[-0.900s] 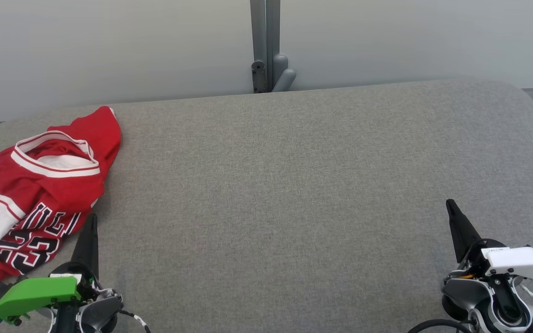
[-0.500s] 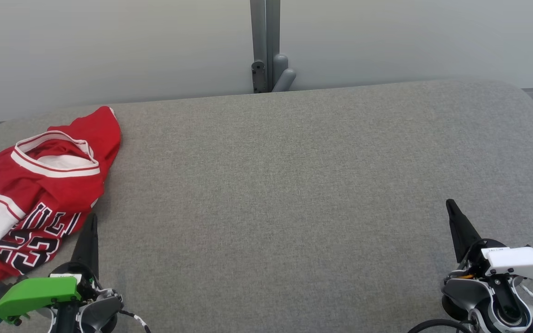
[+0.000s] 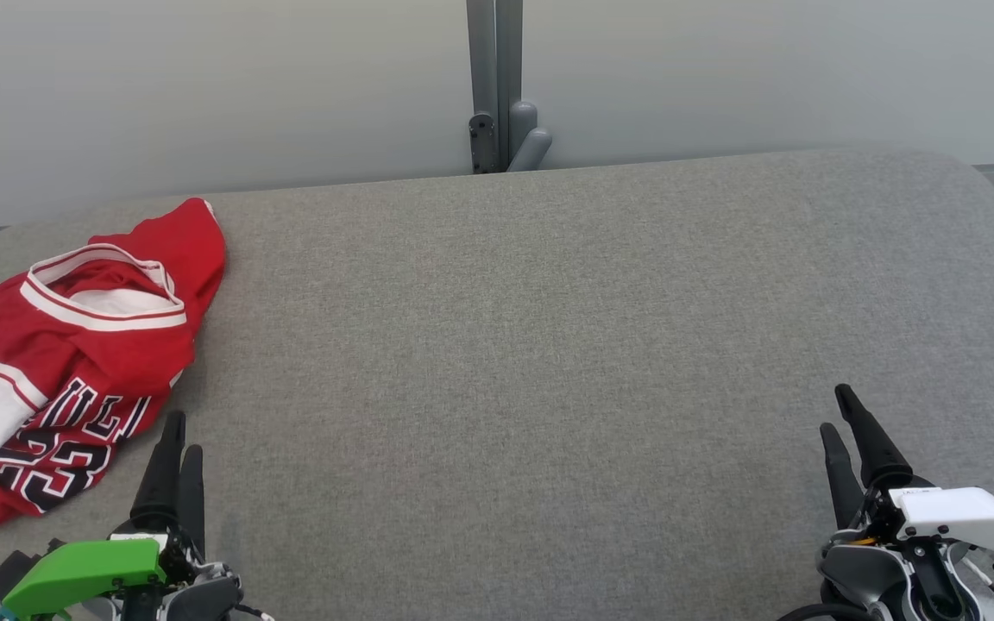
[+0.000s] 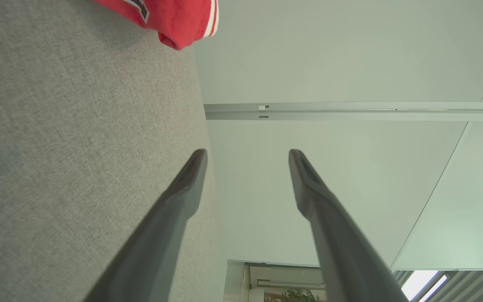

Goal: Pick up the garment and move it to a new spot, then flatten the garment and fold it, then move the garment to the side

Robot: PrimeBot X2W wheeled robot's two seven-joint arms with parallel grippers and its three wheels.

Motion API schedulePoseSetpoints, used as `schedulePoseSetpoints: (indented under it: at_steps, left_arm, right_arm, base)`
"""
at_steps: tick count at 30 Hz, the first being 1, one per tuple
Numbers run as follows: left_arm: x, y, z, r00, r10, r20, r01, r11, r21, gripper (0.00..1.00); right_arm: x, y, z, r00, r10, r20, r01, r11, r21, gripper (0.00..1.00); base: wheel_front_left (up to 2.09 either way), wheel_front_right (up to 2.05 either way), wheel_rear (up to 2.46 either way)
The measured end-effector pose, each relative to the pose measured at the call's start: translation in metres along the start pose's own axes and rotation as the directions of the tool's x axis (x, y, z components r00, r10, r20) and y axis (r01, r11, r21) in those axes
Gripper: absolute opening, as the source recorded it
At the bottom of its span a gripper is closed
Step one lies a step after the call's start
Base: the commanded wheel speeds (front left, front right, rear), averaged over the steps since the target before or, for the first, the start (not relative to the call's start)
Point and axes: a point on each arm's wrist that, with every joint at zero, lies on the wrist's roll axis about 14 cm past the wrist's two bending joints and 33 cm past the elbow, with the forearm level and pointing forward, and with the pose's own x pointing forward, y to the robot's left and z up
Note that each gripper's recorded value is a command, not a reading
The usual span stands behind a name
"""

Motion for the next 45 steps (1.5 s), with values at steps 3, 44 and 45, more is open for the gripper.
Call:
schedulePoseSetpoints:
  at_steps: [3,44,45]
  left_arm:
    - [0.0,-0.002,-0.003,1.0,-0.005,-0.001,0.005,1.0,0.003,1.0]
    - [-0.003,0.009,-0.009,1.0,0.025,-0.006,-0.012,0.666,0.746,1.0]
    - [-0.003,0.009,-0.009,1.0,0.025,-0.006,-0.012,0.666,0.746,1.0]
  right_arm:
    - [0.0,0.001,-0.001,1.0,0.002,0.004,-0.002,1.0,-0.008,1.0]
    - [-0.002,0.025,-0.018,0.995,0.086,-0.049,-0.088,0.543,-0.835,1.0]
    - [-0.002,0.025,-0.018,0.995,0.086,-0.049,-0.088,0.543,-0.835,1.0]
  base:
    - [0.0,0.0,0.0]
    - [0.0,0.0,0.0]
    - [0.0,0.0,0.0]
